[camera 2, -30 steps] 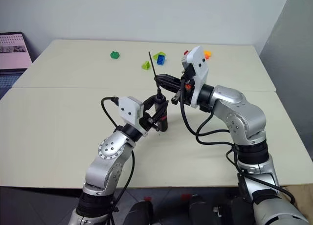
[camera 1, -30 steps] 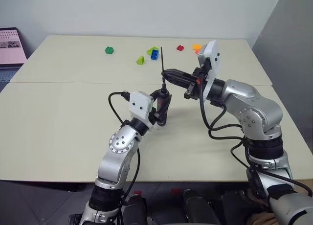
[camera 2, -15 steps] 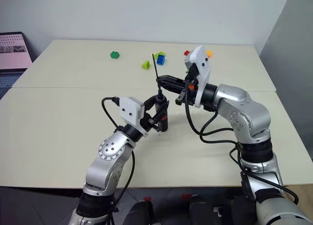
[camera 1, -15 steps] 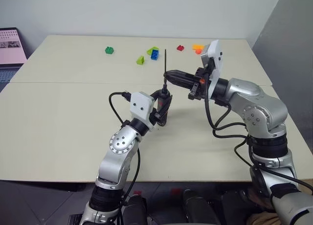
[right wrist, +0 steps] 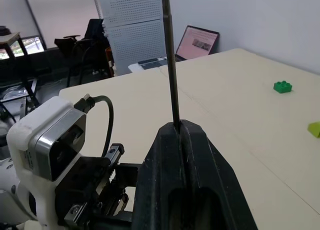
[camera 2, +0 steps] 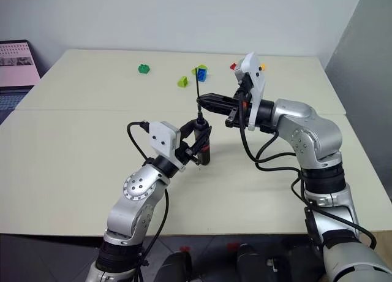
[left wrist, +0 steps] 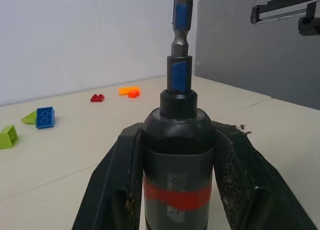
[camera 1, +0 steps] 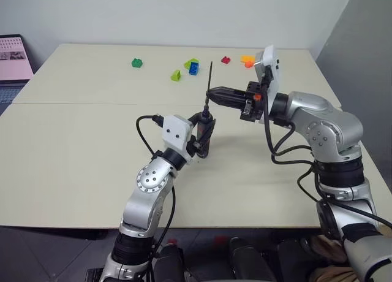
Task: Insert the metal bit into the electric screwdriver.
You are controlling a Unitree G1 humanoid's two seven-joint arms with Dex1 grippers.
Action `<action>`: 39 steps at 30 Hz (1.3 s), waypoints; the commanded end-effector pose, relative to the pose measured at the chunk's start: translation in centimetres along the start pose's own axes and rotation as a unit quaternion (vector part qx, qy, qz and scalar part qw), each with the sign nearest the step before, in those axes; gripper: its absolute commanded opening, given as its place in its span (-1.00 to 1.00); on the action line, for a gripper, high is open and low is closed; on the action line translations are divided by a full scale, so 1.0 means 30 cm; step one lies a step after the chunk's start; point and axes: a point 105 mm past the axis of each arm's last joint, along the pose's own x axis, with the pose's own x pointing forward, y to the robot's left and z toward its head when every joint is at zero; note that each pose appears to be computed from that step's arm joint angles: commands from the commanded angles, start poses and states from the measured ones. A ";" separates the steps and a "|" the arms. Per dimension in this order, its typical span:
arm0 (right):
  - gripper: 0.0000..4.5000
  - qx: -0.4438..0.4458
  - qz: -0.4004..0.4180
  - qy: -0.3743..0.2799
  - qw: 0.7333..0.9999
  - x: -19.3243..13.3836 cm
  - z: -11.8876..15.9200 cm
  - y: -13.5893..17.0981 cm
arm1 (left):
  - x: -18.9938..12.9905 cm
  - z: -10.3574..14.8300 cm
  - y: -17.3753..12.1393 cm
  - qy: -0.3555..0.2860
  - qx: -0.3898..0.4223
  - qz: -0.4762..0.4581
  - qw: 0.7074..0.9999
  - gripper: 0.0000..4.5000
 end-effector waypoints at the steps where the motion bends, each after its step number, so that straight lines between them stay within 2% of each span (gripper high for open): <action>1: -1.00 -0.002 0.044 0.034 0.998 0.011 -0.037 0.015 | 0.002 0.025 0.009 -0.014 0.007 0.001 1.000 -0.28; 11: -1.00 -0.006 0.090 0.045 0.995 0.021 -0.006 -0.004 | -0.001 0.025 0.002 -0.013 0.009 -0.007 1.000 -0.28; 24: -1.00 -0.003 0.116 0.069 0.991 0.011 -0.019 -0.016 | -0.003 0.025 0.004 -0.012 0.011 -0.009 1.000 -0.28; 37: -1.00 -0.018 0.106 0.067 0.992 0.015 -0.012 -0.023 | -0.001 0.021 0.006 -0.008 0.009 -0.010 1.000 -0.28; 38: -0.82 -0.017 0.105 0.065 0.992 0.014 -0.009 -0.024 | -0.001 0.021 0.005 -0.008 0.009 -0.010 1.000 -0.28; 39: -0.77 -0.017 0.106 0.063 0.992 0.013 -0.006 -0.023 | -0.001 0.021 0.005 -0.008 0.009 -0.011 1.000 -0.28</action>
